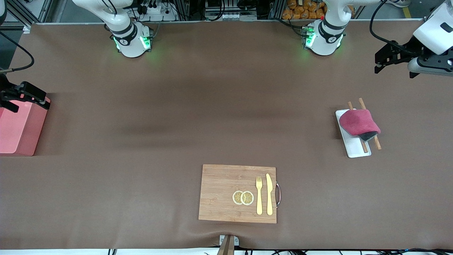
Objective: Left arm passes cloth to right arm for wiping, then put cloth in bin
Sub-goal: 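Move the left gripper down toward the pink cloth on the tray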
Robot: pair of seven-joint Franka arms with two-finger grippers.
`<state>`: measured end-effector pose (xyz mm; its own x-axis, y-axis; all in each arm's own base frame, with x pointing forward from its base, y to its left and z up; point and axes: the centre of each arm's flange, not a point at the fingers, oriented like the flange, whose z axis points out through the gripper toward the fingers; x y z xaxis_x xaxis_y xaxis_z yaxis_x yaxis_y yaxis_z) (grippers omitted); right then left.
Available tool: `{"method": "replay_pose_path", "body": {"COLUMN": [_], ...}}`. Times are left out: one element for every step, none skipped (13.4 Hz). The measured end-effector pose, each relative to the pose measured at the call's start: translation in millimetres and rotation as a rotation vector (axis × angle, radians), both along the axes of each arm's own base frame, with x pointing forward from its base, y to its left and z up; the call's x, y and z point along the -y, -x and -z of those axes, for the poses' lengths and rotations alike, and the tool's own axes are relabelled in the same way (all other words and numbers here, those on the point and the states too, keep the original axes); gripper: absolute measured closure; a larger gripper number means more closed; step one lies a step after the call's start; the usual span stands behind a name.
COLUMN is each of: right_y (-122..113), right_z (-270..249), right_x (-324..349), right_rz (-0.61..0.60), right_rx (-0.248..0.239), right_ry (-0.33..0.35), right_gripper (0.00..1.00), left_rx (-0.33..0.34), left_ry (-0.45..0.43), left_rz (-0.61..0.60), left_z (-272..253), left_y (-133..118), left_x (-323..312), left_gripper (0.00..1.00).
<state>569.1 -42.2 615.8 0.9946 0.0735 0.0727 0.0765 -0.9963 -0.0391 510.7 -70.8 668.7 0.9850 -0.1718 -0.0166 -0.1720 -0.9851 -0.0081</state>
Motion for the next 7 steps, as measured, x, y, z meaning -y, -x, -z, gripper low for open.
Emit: {"method": "replay_pose_path", "body": {"right_y": [-0.1, -0.3, -0.4, -0.5, -0.5, -0.5, -0.5], "right_z": [0.5, 0.9, 1.2, 1.3, 1.3, 1.4, 1.4], "right_x": [0.0, 0.0, 0.1, 0.1, 0.1, 0.1, 0.1], "right_rz": [0.000, 0.000, 0.000, 0.000, 0.000, 0.000, 0.000], "right_rx": [-0.001, -0.002, -0.002, -0.003, -0.003, -0.003, -0.003], "right_ry": [0.000, 0.000, 0.000, 0.000, 0.000, 0.000, 0.000], "right_gripper": [0.00, 0.00, 0.00, 0.00, 0.00, 0.00, 0.00], "left_rx": [0.000, 0.001, 0.000, -0.001, -0.008, -0.020, -0.038], "left_ry": [0.000, 0.000, 0.000, 0.000, -0.001, -0.002, -0.003], "left_rz": [0.001, 0.001, 0.001, 0.001, 0.000, -0.004, -0.011], "left_z": [0.0, 0.2, 0.7, 2.0, 5.6, 11.9, 22.5], "left_y": [-0.1, -0.3, -0.9, -1.9, -4.2, -8.3, -15.7], "left_x": [-0.1, -0.2, -0.5, -0.6, -0.8, -2.3, -7.8], "left_gripper": [0.00, 0.00, 0.00, 0.00, 0.00, 0.00, 0.00]}}
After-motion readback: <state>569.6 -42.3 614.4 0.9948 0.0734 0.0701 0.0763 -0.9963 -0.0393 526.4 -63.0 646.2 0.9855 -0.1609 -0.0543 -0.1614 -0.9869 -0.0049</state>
